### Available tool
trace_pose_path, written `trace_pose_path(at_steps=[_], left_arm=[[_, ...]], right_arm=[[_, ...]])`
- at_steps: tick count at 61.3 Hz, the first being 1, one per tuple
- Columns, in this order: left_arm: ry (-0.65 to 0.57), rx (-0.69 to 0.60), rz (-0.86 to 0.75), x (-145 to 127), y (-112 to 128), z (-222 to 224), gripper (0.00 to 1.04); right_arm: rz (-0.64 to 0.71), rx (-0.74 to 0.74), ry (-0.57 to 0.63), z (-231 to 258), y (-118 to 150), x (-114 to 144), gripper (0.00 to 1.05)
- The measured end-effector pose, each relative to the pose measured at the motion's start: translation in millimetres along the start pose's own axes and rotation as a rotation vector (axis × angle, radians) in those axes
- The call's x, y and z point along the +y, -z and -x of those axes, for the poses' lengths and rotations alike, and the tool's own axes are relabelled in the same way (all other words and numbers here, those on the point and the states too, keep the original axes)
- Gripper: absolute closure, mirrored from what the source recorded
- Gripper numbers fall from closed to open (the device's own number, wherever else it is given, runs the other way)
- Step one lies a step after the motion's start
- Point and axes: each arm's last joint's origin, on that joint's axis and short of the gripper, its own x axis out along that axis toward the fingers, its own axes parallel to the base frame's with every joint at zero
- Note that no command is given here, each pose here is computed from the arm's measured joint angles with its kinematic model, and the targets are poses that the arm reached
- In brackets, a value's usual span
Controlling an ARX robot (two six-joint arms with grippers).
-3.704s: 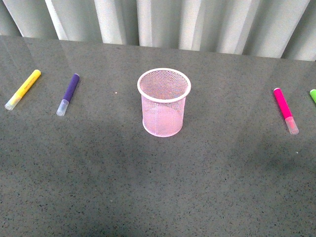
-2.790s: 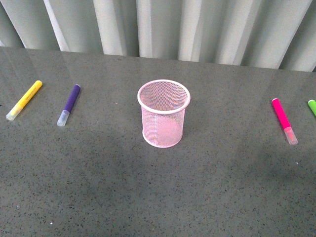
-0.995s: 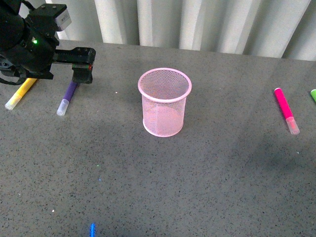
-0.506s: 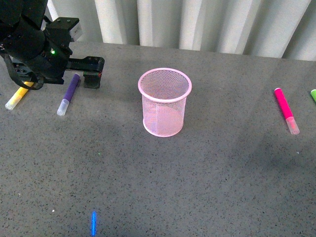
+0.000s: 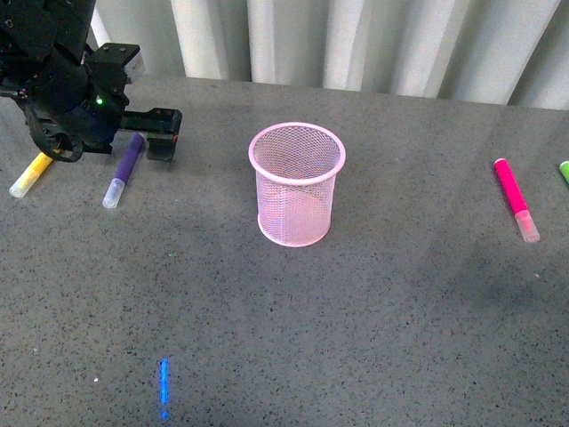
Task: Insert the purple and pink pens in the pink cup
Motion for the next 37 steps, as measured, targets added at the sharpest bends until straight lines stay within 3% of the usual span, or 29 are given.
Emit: trace_pose_path(at_steps=[13,37], left_arm=[[0.009,0.024,0.009,-0.3,-2.4,-1.9,0.07],[0.026,0.118,-0.019,-5.7,1.7,3.9,0.66]], right_arm=[[0.000,0.000,0.000,0.0,0.0,0.0,0.07],[0.000,0.000,0.000,0.0,0.0,0.0,0.07]])
